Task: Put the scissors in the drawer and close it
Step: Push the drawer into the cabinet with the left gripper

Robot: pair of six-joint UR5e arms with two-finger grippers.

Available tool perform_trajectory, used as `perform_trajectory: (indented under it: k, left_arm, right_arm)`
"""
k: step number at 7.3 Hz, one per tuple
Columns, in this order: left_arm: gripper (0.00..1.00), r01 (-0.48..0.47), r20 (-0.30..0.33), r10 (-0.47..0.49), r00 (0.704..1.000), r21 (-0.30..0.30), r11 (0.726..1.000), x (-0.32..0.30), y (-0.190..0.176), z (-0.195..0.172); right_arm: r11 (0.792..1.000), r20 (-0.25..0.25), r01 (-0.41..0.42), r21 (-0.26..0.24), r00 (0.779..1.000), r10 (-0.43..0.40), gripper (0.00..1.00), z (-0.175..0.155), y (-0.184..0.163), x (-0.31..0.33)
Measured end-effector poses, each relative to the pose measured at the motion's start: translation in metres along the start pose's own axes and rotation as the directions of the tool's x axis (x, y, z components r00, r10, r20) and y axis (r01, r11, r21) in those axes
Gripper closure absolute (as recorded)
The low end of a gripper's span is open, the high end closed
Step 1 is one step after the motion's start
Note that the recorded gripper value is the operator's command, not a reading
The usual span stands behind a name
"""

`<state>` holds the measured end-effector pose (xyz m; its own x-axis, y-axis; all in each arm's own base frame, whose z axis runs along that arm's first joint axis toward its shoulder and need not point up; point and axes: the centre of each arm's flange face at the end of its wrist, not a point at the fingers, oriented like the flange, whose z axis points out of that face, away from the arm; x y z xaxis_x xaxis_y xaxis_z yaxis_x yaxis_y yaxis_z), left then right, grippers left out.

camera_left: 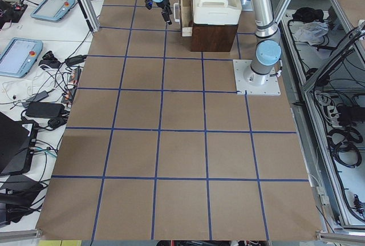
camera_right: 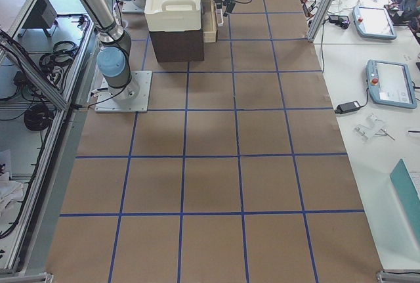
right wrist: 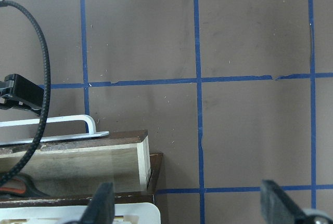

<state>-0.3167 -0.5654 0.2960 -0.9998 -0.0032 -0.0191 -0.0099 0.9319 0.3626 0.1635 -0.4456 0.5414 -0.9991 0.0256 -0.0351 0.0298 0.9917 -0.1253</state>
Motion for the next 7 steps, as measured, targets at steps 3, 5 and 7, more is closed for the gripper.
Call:
perform_trajectory:
  k: [3,5,7]
  left_arm:
    - [0.00,-0.002,0.035,0.005,0.999,-0.078,0.997,-0.003,0.019,0.007]
    - [0.00,0.004,0.055,0.004,0.999,-0.141,0.990,-0.007,0.036,0.008]
    - [0.00,0.005,0.075,0.010,0.997,-0.192,0.981,-0.005,0.040,0.019]
  right_arm:
    - [1.000,-0.007,0.000,0.000,1.000,0.000,0.00,-0.001,0.001,0.001]
    - [1.000,-0.001,0.001,0.002,1.000,-0.001,0.00,-0.002,0.002,0.000]
    - [1.000,0.000,0.002,0.007,1.000,-0.002,0.00,-0.005,0.004,-0.001]
